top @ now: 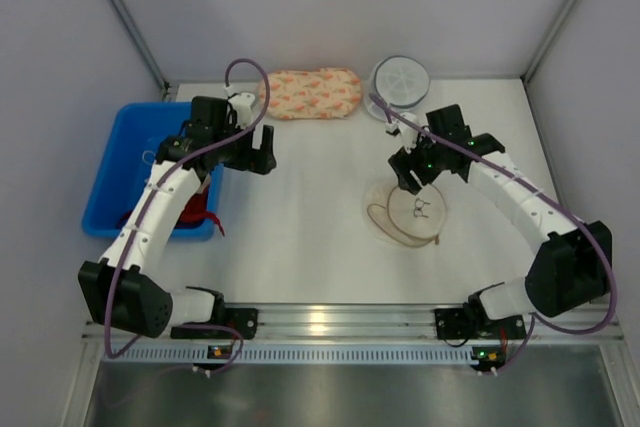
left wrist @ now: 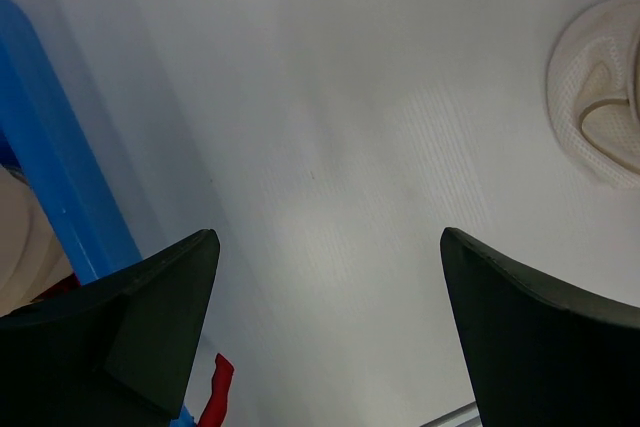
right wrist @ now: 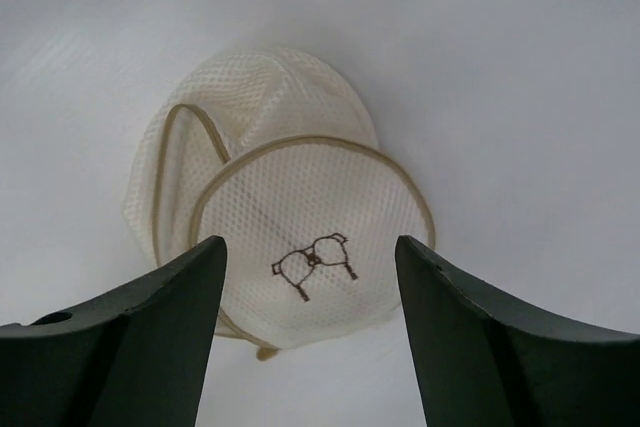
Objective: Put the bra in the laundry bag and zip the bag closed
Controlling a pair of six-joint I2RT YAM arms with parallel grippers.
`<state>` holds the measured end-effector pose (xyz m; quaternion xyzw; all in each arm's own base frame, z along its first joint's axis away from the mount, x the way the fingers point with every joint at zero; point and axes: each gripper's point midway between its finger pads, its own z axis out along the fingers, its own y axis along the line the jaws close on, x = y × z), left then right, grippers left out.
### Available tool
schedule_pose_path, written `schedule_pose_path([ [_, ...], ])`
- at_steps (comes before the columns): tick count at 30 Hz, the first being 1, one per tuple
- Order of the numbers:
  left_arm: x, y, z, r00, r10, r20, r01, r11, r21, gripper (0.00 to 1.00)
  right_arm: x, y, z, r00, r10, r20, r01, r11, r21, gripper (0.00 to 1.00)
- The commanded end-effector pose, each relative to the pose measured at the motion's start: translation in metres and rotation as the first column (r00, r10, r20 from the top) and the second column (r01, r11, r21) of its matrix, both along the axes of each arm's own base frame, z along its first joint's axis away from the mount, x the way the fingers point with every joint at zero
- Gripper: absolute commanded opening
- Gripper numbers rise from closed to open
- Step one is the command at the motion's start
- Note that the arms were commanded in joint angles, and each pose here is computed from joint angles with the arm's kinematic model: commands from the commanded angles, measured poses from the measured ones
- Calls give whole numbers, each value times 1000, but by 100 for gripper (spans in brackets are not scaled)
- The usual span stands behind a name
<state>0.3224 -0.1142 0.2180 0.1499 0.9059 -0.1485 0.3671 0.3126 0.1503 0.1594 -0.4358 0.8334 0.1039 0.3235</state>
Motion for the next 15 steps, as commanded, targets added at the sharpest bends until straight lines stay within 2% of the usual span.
schedule_pose_path([
  [1,15,12,27,987,143,76,-142,990,-18,98,-6,10,-9,950,-269,-161,289,950,118,68],
  [5,18,18,24,983,168,76,-169,986,4,98,-10,17,-15,944,-301,-136,317,942,113,64],
  [8,18,16,23,984,161,73,-161,987,0,98,-19,24,-33,945,-278,-175,296,951,88,59],
  [11,19,15,25,985,158,71,-158,987,-8,98,-20,34,-46,952,-248,-179,263,963,64,47],
  [12,19,15,25,985,160,71,-159,987,-7,98,-20,37,-49,953,-241,-183,255,965,60,39],
  [15,19,17,27,983,166,80,-167,986,-2,98,-20,50,-60,956,-211,-203,221,975,29,31],
])
